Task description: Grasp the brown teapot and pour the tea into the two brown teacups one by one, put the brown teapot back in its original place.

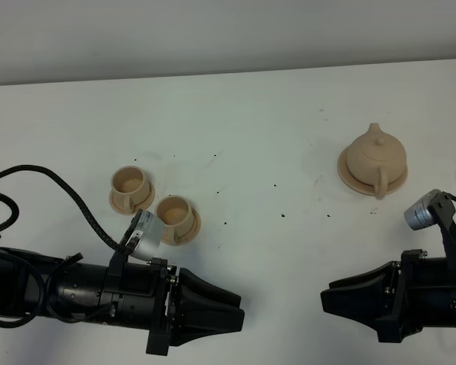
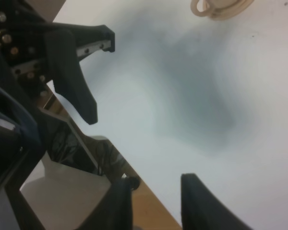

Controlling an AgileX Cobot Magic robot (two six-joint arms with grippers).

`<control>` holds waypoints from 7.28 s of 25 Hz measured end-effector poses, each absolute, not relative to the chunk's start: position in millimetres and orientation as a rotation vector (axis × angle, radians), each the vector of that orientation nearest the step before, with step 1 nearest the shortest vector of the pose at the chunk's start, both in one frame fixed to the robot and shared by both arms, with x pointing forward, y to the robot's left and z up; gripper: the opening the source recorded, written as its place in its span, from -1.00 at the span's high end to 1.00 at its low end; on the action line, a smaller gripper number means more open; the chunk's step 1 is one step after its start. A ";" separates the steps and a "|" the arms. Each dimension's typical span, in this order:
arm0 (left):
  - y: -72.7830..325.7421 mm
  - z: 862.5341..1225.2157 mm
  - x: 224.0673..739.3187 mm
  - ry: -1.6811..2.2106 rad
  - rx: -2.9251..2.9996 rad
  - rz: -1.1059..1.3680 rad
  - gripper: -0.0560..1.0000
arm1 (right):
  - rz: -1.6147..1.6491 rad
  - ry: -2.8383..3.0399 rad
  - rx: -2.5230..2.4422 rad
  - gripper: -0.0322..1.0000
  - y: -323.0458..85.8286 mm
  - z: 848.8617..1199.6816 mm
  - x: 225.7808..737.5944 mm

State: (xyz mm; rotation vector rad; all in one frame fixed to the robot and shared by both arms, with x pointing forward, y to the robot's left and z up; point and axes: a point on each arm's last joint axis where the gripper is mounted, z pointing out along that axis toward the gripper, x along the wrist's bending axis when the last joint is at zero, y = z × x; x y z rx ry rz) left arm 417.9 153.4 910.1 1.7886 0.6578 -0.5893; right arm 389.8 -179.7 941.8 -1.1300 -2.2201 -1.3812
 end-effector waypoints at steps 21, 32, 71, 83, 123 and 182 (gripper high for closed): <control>152.8 912.3 417.5 0.655 1.764 -0.606 0.18 | -1.381 -2.220 -1.130 0.40 -179.7 941.8 389.8; 154.3 968.0 441.7 0.731 1.815 -0.335 0.18 | -1.282 -2.397 -1.169 0.40 -176.6 972.1 427.2; 287.1 1039.2 287.6 1.539 2.113 0.499 0.18 | -1.205 -2.656 -1.366 0.40 -191.1 1042.9 443.7; 293.8 1039.2 288.7 1.713 1.993 0.539 0.18 | -1.212 -2.651 -1.382 0.40 -191.3 1043.1 444.5; 301.6 1046.5 230.8 1.592 1.630 0.872 0.18 | -0.575 -2.379 -1.861 0.40 -148.4 1041.4 581.0; 301.6 1046.5 230.8 1.592 1.630 0.872 0.18 | -0.030 -2.320 -2.152 0.40 -142.5 958.5 646.9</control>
